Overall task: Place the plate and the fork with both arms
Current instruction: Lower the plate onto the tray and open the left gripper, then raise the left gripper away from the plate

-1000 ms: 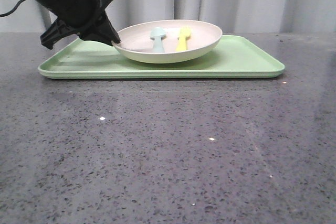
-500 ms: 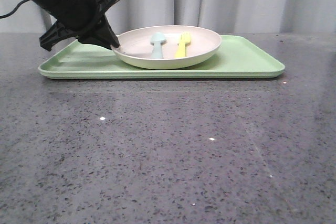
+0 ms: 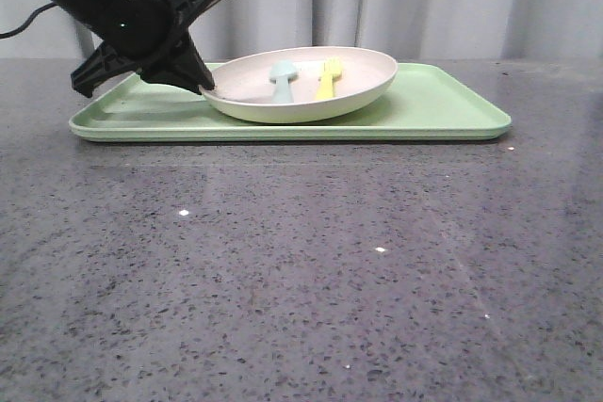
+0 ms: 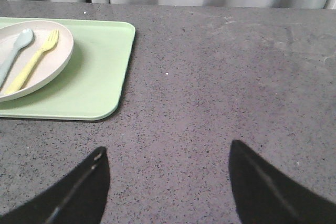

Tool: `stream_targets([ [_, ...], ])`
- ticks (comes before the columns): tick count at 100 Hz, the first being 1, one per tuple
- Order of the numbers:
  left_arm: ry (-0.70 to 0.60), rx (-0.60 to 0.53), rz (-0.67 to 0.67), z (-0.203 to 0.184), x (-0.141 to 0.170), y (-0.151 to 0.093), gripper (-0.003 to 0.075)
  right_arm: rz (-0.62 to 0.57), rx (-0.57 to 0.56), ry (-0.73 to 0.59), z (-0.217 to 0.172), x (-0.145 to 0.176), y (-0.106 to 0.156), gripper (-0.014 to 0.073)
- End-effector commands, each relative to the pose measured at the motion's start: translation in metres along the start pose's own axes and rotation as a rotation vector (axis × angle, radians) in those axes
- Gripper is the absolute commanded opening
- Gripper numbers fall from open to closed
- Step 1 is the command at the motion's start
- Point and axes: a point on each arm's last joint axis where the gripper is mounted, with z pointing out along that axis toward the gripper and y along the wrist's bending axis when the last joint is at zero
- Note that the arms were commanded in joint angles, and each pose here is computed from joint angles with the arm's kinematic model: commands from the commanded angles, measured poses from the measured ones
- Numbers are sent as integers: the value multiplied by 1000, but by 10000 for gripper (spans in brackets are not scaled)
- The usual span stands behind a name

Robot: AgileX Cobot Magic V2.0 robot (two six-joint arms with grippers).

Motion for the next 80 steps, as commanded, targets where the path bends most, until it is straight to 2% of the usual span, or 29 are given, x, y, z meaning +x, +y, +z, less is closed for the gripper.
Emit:
stream_targets([
  [1,-74,61,-11,-19,-12,-21,-20,3,5,-87,-1,-14,0,491],
  [19,-68,64,-10,-20,-12,-21,11,3,5,-87,-1,-14,0,491],
  [58,-70,67,-11,-22,-13,-22,352,3,5,-87,-1,-14,0,491],
  [66,-75,72,-10,-24,-14,-24,382,3,5,-87,-1,-14,0,491],
  [80,-109,92,2,-40,-20,-30,384,3,5,-87,-1,-14,0,491],
])
